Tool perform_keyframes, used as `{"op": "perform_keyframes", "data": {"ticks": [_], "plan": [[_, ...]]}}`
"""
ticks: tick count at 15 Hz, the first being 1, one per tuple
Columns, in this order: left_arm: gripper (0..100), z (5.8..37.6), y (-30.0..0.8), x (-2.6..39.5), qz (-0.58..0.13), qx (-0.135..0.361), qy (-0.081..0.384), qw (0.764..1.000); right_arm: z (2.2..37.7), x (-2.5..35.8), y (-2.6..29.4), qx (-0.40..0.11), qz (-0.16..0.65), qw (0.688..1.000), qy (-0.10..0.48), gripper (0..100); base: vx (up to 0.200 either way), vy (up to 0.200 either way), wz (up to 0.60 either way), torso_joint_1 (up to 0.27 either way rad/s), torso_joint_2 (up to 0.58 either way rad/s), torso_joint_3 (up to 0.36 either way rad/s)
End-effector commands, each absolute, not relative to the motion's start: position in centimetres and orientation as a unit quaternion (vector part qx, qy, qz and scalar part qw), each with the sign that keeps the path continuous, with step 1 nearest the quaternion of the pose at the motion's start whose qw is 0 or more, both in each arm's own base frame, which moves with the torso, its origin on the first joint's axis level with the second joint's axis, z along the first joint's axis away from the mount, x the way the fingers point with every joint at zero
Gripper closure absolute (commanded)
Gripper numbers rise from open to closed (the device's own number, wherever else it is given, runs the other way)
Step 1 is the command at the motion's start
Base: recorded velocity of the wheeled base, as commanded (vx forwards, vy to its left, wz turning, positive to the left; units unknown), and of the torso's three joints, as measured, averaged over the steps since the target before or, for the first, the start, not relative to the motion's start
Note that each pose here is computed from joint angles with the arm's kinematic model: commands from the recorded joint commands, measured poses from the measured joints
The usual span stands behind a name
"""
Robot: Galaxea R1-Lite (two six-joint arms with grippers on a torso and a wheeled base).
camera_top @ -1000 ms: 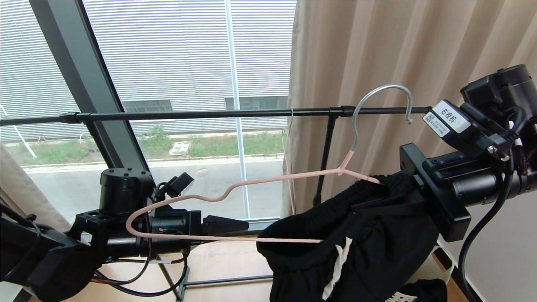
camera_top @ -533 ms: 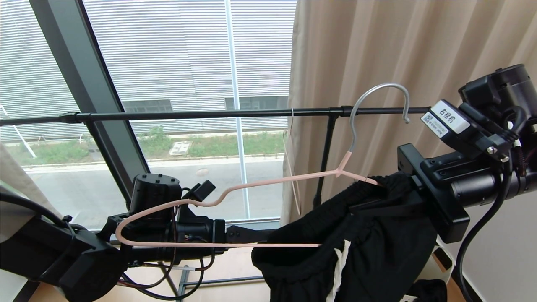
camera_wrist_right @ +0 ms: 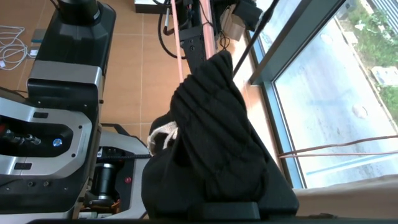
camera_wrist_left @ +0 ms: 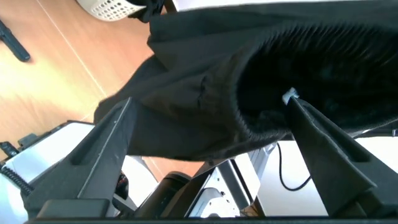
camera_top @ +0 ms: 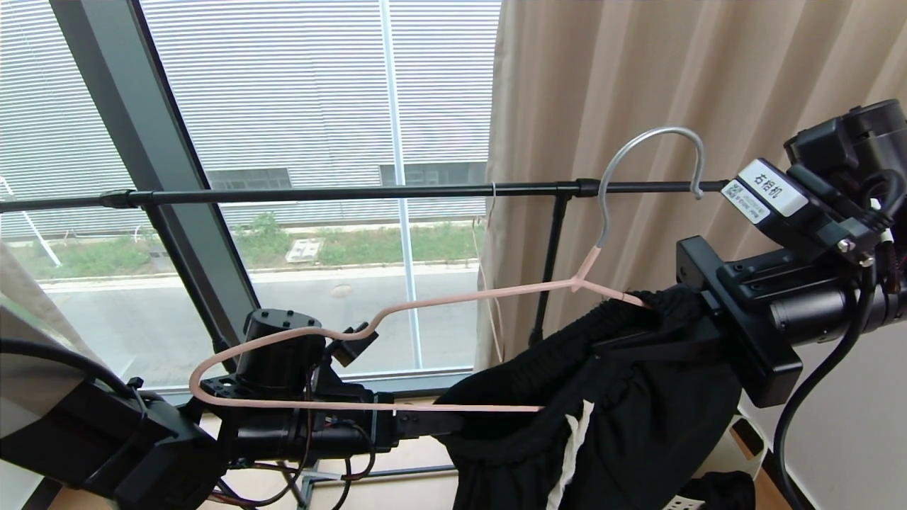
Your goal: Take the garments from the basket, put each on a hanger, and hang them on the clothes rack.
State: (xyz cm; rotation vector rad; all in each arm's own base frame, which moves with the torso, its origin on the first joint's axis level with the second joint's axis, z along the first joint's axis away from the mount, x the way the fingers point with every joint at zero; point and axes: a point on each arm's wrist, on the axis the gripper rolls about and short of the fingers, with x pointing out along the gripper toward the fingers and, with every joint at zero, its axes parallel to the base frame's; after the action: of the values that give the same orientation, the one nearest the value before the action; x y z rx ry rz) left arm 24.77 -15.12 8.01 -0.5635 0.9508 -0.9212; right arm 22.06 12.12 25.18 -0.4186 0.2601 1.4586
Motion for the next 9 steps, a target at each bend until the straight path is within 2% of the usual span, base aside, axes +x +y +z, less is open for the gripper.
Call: {"op": "perform_keyframes", "data": {"ticks": [1, 2, 6, 9], "plan": [[0, 7.4, -15.8, 24.4, -0.409, -0.248, 0.443, 0.758, 25.5, 21.8, 12.0, -0.191, 0.659, 0.719, 0.111, 100, 0.000, 0.000, 0.00, 0.000, 0.00, 0.000], [100, 7.2, -16.0, 24.4, -0.405, -0.246, 0.445, 0.760, 25.6, 21.7, 11.9, -0.191, 0.659, 0.719, 0.110, 100, 0.000, 0.000, 0.00, 0.000, 0.00, 0.000], [100, 7.8, -15.6, 24.4, -0.405, -0.250, 0.435, 0.765, 25.3, 21.1, 11.5, -0.189, 0.657, 0.720, 0.116, 100, 0.000, 0.000, 0.00, 0.000, 0.00, 0.000], [100, 8.7, -13.4, 24.4, -0.384, -0.263, 0.416, 0.781, 24.8, 20.9, 9.7, -0.183, 0.634, 0.740, 0.128, 100, 0.000, 0.000, 0.00, 0.000, 0.00, 0.000]]}}
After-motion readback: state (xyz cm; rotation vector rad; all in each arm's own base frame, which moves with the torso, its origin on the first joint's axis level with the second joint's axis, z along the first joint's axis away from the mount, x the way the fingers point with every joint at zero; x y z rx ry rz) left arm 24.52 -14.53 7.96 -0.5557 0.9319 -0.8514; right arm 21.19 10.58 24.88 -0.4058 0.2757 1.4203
